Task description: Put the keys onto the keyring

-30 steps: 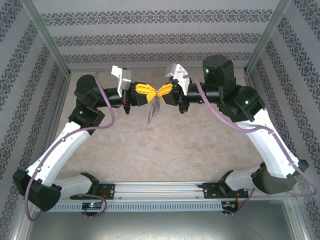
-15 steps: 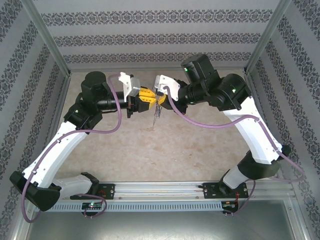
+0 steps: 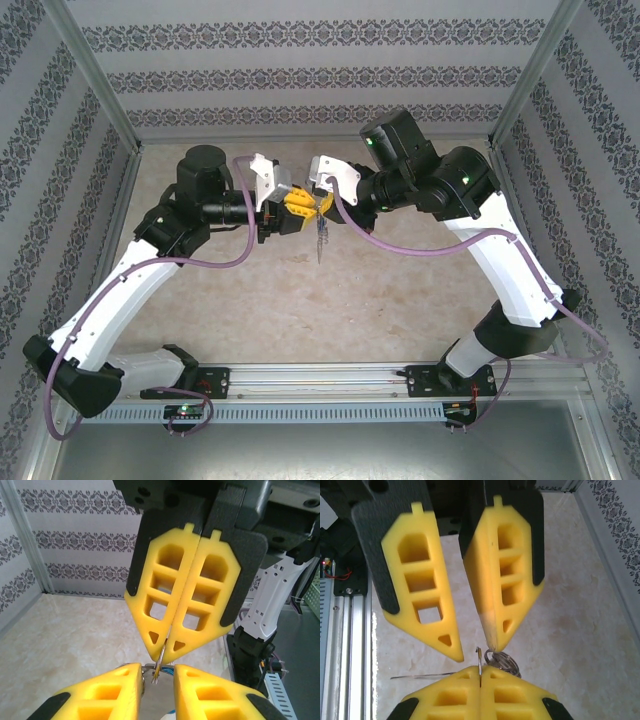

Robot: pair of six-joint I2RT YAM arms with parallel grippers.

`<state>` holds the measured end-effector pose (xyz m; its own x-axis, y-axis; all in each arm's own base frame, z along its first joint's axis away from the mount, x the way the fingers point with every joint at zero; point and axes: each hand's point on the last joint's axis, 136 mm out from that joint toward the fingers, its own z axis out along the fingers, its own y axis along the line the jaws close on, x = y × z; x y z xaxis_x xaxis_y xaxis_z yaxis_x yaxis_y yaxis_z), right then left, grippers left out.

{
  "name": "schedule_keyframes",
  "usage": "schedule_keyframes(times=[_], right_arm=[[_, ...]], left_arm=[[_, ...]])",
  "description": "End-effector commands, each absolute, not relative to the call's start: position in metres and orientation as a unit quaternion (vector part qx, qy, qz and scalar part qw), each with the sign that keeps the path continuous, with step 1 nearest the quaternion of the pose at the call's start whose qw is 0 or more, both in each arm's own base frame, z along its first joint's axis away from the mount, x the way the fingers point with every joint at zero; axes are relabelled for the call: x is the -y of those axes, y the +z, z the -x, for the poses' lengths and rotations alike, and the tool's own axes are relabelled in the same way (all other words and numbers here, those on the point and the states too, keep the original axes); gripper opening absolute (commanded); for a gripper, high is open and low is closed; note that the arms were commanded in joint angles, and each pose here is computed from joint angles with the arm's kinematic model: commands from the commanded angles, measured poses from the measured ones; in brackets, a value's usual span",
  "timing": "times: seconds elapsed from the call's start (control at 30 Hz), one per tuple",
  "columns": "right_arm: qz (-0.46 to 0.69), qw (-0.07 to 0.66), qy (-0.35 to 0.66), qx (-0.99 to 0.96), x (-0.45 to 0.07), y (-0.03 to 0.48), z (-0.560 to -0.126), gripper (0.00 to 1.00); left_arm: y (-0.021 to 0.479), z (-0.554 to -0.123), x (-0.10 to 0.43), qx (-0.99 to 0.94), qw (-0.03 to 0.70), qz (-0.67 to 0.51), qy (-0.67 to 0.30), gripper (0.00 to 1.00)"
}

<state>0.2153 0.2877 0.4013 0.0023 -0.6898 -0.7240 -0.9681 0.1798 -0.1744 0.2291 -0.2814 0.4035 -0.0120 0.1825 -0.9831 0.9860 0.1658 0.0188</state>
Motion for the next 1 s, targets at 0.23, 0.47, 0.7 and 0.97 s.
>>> schedule_keyframes(times=[0.23, 0.47, 0.7, 0.97], right_arm=[[0.617, 0.35, 0.221, -0.669, -0.295, 0.403, -0.201, 0.0], [0.613, 0.349, 0.232, -0.67, -0.295, 0.405, -0.196, 0.15], [0.576, 0.371, 0.263, -0.679, -0.29, 0.411, -0.189, 0.21], [0.546, 0.398, 0.29, -0.678, -0.28, 0.428, -0.186, 0.16]], left_arm=[[0.408, -0.219, 0.289, -0.565, 0.489, -0.521, -0.412, 0.0], [0.421, -0.218, 0.288, -0.551, 0.513, -0.503, -0.425, 0.0], [0.444, -0.208, 0.29, -0.522, 0.513, -0.495, -0.468, 0.0], [0.471, -0.197, 0.29, -0.482, 0.504, -0.486, -0.527, 0.0]])
